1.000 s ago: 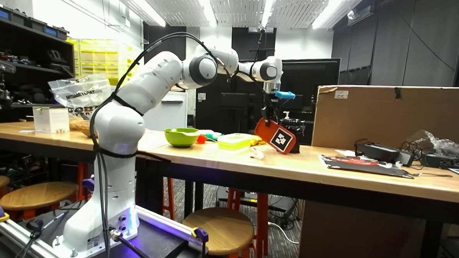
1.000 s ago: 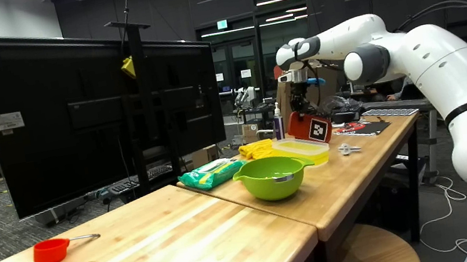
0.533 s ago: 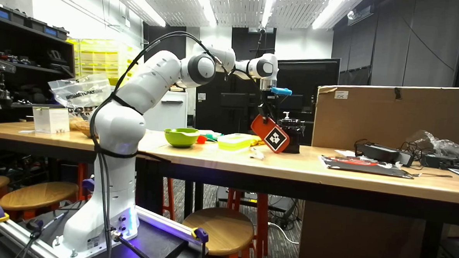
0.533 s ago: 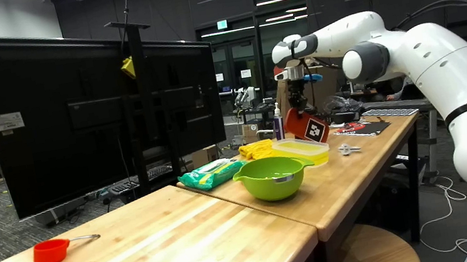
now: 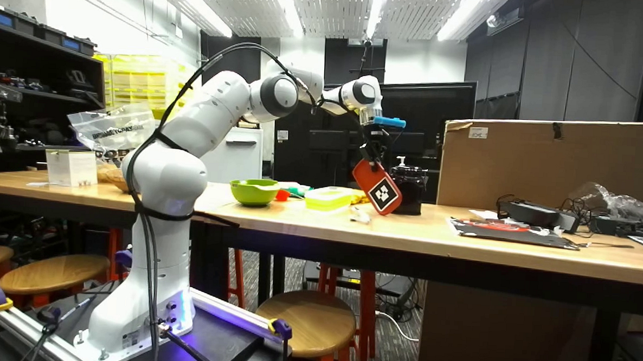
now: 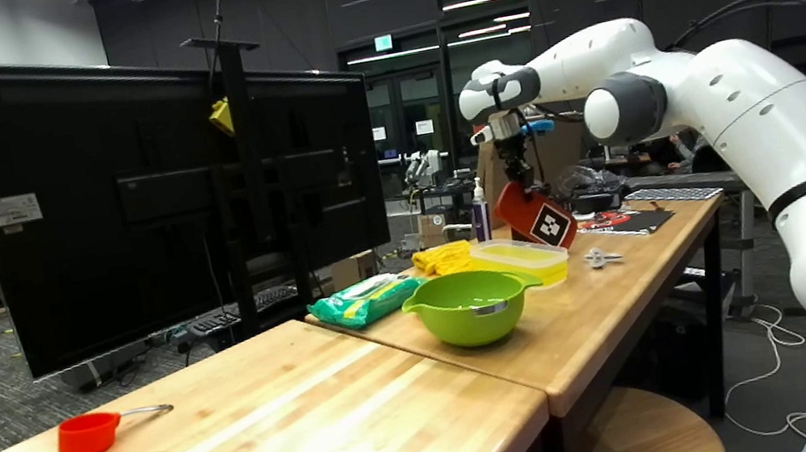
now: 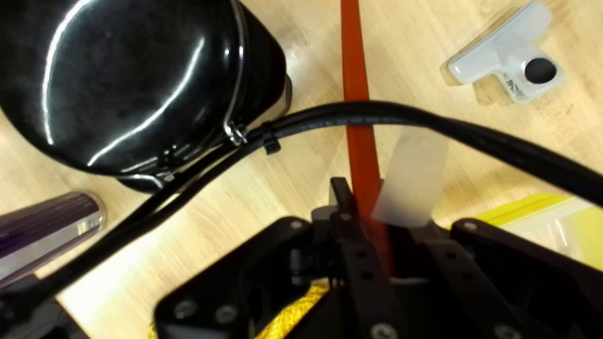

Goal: Put the lid on the yellow lunch box

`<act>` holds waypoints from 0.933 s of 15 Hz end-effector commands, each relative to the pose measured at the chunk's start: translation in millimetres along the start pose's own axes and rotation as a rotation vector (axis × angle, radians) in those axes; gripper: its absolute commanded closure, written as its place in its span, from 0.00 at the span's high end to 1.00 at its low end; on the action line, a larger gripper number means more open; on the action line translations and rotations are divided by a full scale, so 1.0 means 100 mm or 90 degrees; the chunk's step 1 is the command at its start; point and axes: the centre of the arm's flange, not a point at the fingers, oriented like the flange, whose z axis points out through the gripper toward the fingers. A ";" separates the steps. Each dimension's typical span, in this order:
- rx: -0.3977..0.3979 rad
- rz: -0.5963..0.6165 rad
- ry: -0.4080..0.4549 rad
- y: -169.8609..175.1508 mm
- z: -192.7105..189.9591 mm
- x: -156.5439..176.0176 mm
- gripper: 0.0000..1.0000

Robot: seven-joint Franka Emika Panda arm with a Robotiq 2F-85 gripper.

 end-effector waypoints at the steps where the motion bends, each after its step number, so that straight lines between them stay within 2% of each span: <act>1: -0.002 0.027 -0.079 -0.19 -0.33 -0.07 0.03; 7: 0.020 0.011 -0.126 -0.25 -0.44 -0.04 0.03; 14: 0.000 0.013 -0.142 -0.38 -0.97 -0.08 0.03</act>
